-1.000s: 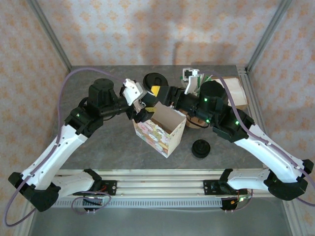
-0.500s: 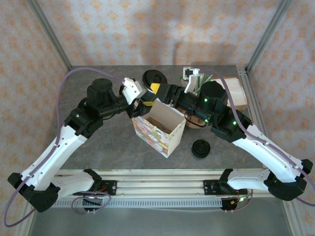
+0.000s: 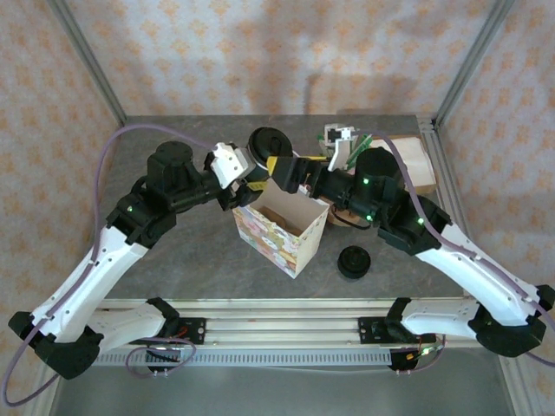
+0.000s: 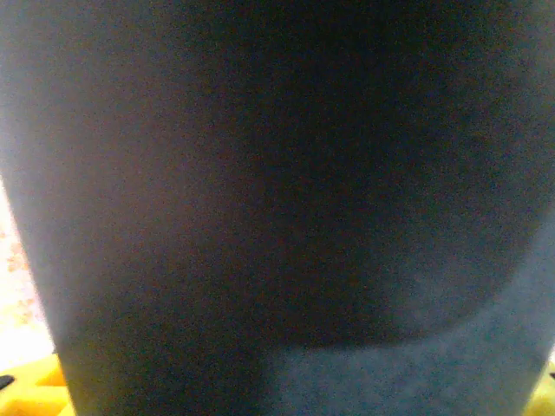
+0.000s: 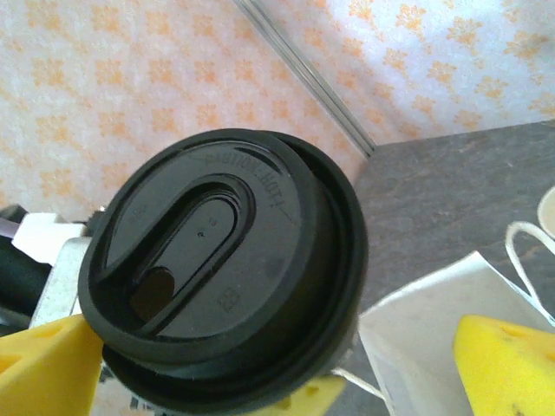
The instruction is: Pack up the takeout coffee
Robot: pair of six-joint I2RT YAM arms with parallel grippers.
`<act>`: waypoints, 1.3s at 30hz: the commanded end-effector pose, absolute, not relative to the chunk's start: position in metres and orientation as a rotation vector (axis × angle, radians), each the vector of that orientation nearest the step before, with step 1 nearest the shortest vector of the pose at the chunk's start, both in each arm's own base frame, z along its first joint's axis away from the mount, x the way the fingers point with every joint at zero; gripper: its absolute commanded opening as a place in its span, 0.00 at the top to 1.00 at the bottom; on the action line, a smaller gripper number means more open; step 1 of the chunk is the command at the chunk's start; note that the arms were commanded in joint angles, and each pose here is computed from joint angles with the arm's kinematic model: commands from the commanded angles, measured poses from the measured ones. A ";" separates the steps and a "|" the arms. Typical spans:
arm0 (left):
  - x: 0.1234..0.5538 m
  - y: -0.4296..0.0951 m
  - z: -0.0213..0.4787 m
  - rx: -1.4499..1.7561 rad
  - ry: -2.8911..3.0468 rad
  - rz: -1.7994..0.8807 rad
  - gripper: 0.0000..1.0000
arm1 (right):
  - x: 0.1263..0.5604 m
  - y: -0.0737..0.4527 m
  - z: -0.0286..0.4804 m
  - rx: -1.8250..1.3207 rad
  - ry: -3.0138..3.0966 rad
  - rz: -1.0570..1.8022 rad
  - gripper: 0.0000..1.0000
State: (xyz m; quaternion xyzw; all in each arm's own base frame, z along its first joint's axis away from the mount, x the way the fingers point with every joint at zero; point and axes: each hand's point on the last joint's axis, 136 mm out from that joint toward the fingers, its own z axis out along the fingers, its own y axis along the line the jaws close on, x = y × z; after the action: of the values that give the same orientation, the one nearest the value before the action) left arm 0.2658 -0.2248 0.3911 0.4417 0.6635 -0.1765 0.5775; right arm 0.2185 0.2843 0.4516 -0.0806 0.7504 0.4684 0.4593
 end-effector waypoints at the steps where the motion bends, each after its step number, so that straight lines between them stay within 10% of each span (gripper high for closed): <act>1: 0.256 -0.214 0.414 1.066 1.426 -0.299 0.59 | 0.213 0.246 0.441 -0.260 1.916 0.905 0.00; 14: 0.252 -0.201 0.408 1.266 1.363 -0.064 0.62 | 0.183 0.264 0.441 -0.512 2.095 0.942 0.33; 39: 0.265 -0.201 0.390 1.357 1.373 0.067 0.63 | 0.196 0.288 0.474 -0.362 1.988 1.136 0.21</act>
State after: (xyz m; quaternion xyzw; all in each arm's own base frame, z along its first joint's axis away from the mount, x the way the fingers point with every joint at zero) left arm 0.2684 -0.2011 0.3798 0.5786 0.5953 0.0219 0.5571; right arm 0.1967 0.2834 0.4596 -0.1575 0.8042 0.4186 0.3915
